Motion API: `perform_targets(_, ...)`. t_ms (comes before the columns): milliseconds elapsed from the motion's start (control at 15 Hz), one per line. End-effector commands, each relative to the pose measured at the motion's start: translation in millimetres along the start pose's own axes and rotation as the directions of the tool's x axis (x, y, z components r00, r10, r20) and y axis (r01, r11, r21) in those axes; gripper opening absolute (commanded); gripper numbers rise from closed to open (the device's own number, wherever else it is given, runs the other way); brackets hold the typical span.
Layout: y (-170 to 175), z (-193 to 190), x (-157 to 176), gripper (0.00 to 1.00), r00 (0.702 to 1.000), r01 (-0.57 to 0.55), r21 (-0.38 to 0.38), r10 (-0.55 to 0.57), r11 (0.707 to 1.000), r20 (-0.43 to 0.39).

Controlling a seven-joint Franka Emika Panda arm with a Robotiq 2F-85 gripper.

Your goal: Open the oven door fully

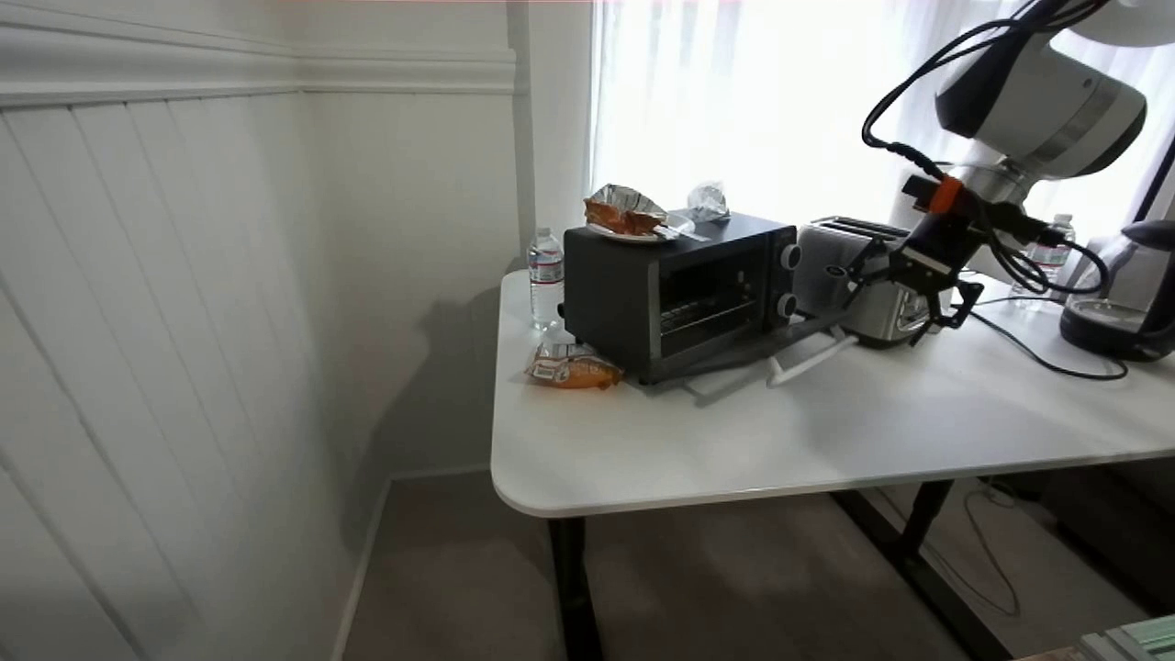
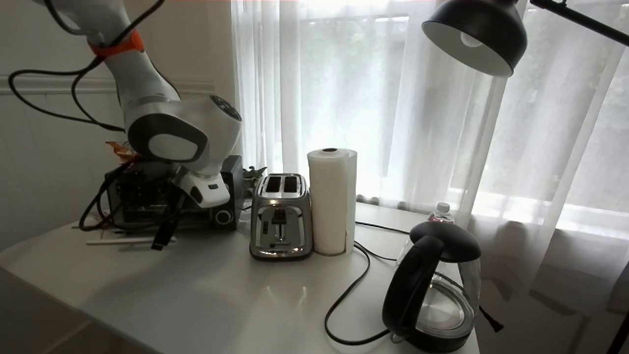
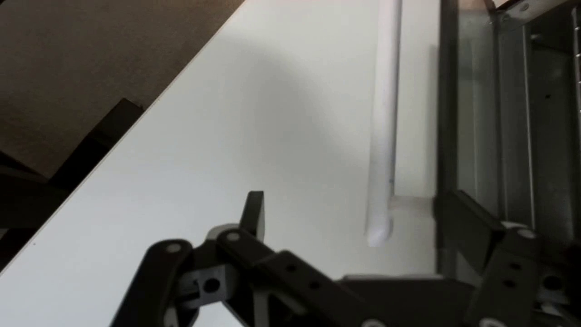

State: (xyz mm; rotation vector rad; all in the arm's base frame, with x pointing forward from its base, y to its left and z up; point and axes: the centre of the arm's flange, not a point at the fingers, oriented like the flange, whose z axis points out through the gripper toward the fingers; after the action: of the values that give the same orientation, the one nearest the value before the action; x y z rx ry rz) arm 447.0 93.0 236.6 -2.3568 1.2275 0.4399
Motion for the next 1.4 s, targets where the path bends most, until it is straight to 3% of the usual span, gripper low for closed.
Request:
perform_targets(0, 24.0, 2.5, 14.6, 1.00, 0.999, -0.017, 0.024, 0.016, 1.000, 0.035)
perform_targets(200, 25.6, 1.1, 17.8, 1.00, 1.000, -0.005, 0.017, 0.004, 1.000, 0.021)
perform_targets(467, 5.0, -19.1, 0.5, 1.00, 0.993, 0.086, -0.044, -0.089, 0.995, -0.073)
perform_targets(667, -25.1, -47.4, -23.0, 1.00, 0.959, 0.201, -0.136, -0.223, 0.970, -0.172)
perform_targets(933, -70.3, -83.8, -58.6, 1.00, 0.863, 0.352, -0.222, -0.407, 0.909, -0.299)
perform_targets(1133, -98.7, -111.6, -90.7, 1.00, 0.768, 0.480, -0.239, -0.536, 0.844, -0.351)
perform_targets(1333, -117.2, -129.9, -123.2, 1.00, 0.672, 0.606, -0.234, -0.646, 0.761, -0.361)
